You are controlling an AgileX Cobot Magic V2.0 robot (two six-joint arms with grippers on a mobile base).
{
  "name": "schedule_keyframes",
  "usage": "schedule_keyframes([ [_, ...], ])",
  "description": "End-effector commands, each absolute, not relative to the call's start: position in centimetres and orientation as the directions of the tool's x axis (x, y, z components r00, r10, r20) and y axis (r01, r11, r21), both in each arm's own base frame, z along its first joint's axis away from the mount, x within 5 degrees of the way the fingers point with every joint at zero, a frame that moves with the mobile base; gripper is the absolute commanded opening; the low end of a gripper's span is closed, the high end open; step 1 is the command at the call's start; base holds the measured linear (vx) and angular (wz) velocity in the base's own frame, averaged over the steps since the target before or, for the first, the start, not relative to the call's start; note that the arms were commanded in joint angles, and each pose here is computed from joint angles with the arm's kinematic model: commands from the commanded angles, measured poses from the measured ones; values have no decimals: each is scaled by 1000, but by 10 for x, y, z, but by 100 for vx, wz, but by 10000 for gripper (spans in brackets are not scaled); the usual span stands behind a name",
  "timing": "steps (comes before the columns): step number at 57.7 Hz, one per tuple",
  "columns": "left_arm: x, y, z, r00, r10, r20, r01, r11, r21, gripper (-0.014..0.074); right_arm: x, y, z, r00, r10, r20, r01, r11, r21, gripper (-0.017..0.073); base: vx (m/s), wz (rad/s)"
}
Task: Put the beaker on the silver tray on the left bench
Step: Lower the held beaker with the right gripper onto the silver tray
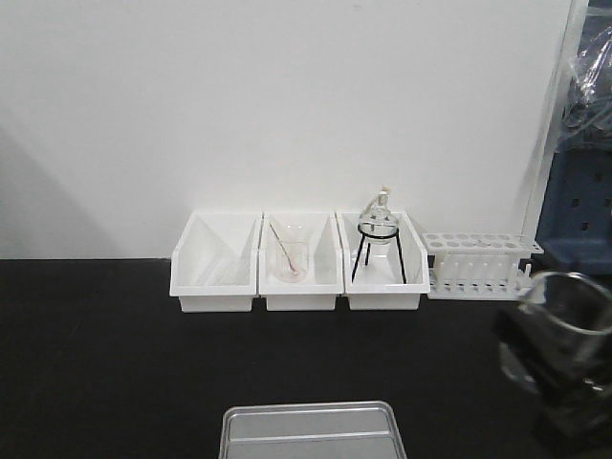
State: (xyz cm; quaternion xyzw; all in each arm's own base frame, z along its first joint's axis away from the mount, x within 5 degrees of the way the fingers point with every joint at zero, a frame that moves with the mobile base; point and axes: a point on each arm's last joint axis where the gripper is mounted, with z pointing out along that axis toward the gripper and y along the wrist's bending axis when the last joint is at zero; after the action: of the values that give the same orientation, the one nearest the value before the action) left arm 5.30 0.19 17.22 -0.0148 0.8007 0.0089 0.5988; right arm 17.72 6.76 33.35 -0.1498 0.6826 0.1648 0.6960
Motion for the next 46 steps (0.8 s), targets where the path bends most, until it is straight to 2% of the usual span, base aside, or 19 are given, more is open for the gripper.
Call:
schedule_keyframes([
  [1,54,1,171,-218,-23,-976,-29,999,-17,1,207,89,328,79,89,-993,-561,827,29,-4,0,0],
  [11,54,1,171,-218,-23,-976,-29,999,-17,1,259,118,280,22,119,-993,-679,730,72,-4,0,0],
  [24,54,1,171,-218,-23,-976,-29,999,-17,1,306,143,233,-50,-22,-999,-766,643,24,-4,0,0],
  [36,54,1,171,-218,-23,-976,-29,999,-17,1,334,153,194,-112,-70,-991,-780,624,44,-4,0,0],
  [46,54,1,171,-218,-23,-976,-29,999,-17,1,349,158,170,-152,-68,-986,-782,618,78,-4,0,0],
])
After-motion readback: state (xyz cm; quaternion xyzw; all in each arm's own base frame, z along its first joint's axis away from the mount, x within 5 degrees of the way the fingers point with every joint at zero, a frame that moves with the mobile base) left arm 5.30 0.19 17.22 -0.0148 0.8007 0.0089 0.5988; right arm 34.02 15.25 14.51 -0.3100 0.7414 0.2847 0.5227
